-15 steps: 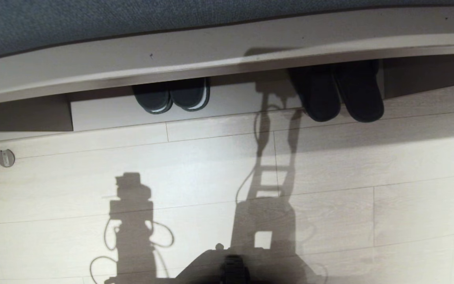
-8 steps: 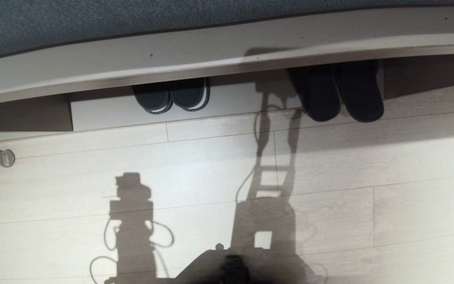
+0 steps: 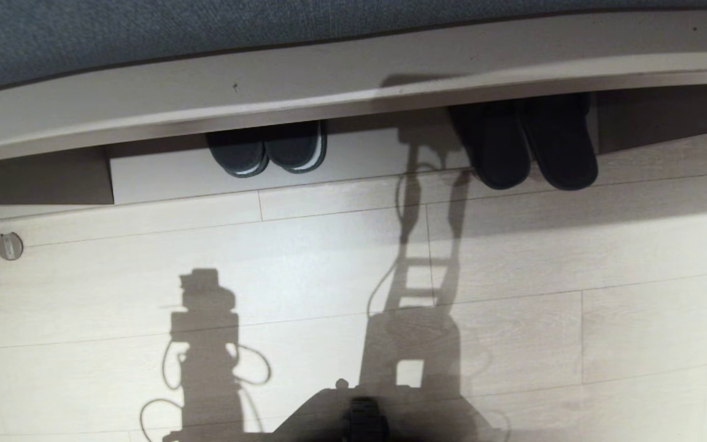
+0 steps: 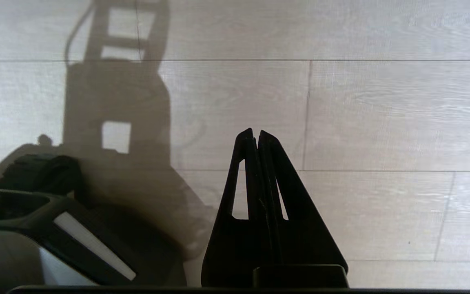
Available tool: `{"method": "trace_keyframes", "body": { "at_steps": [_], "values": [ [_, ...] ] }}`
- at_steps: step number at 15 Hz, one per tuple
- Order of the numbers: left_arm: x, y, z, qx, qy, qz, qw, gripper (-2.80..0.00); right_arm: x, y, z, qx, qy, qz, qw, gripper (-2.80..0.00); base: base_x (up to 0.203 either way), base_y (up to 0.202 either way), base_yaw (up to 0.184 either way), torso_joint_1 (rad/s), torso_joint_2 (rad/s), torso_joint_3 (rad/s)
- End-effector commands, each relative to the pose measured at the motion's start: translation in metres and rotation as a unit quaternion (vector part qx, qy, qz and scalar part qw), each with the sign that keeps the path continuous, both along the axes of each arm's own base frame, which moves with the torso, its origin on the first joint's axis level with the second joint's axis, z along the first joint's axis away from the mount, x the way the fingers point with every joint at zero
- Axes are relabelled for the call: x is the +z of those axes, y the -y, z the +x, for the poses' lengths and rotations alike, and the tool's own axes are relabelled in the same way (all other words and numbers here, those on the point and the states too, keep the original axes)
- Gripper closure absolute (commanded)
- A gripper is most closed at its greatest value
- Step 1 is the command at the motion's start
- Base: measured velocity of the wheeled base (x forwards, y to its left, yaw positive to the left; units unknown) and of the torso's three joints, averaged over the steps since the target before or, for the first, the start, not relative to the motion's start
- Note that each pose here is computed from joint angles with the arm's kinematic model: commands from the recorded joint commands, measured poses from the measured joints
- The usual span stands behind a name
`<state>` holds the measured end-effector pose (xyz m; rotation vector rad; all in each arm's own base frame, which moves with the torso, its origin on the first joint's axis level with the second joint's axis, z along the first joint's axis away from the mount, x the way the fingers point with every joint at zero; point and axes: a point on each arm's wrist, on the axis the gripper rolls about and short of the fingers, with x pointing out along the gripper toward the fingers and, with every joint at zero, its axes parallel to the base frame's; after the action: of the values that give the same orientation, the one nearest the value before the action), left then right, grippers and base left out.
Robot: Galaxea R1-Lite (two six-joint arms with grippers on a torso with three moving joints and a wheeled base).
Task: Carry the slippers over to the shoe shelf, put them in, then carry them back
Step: Pick up the slippers in the shoe cabinet
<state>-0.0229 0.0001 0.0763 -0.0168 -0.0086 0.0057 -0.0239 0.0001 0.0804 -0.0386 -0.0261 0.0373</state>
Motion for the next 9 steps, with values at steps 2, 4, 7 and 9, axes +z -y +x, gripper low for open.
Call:
{"method": "trace_keyframes", "body": {
  "at_steps": [2,4,7,9],
  "values": [
    [0.000,0.000,0.000,0.001,0.000,0.000,1.0000,0.00,0.022,-0.001,-0.003,0.035,0.008,0.001,0.999,0.00,0.000,0.000,0.000,0.000,0.00,0.000],
    [0.000,0.000,0.000,0.000,0.000,0.000,1.0000,0.00,0.056,-0.002,0.008,0.051,-0.020,0.002,0.998,0.00,0.000,0.000,0.000,0.000,0.00,0.000],
    [0.000,0.000,0.000,0.001,0.000,0.000,1.0000,0.00,0.108,-0.004,0.053,0.062,-0.057,0.003,0.996,0.00,0.000,0.000,0.000,0.000,0.00,0.000],
    [0.000,0.000,0.000,0.001,0.000,0.000,1.0000,0.00,0.129,-0.004,0.094,0.056,-0.063,0.002,0.996,0.00,0.000,0.000,0.000,0.000,0.00,0.000]
  ]
}}
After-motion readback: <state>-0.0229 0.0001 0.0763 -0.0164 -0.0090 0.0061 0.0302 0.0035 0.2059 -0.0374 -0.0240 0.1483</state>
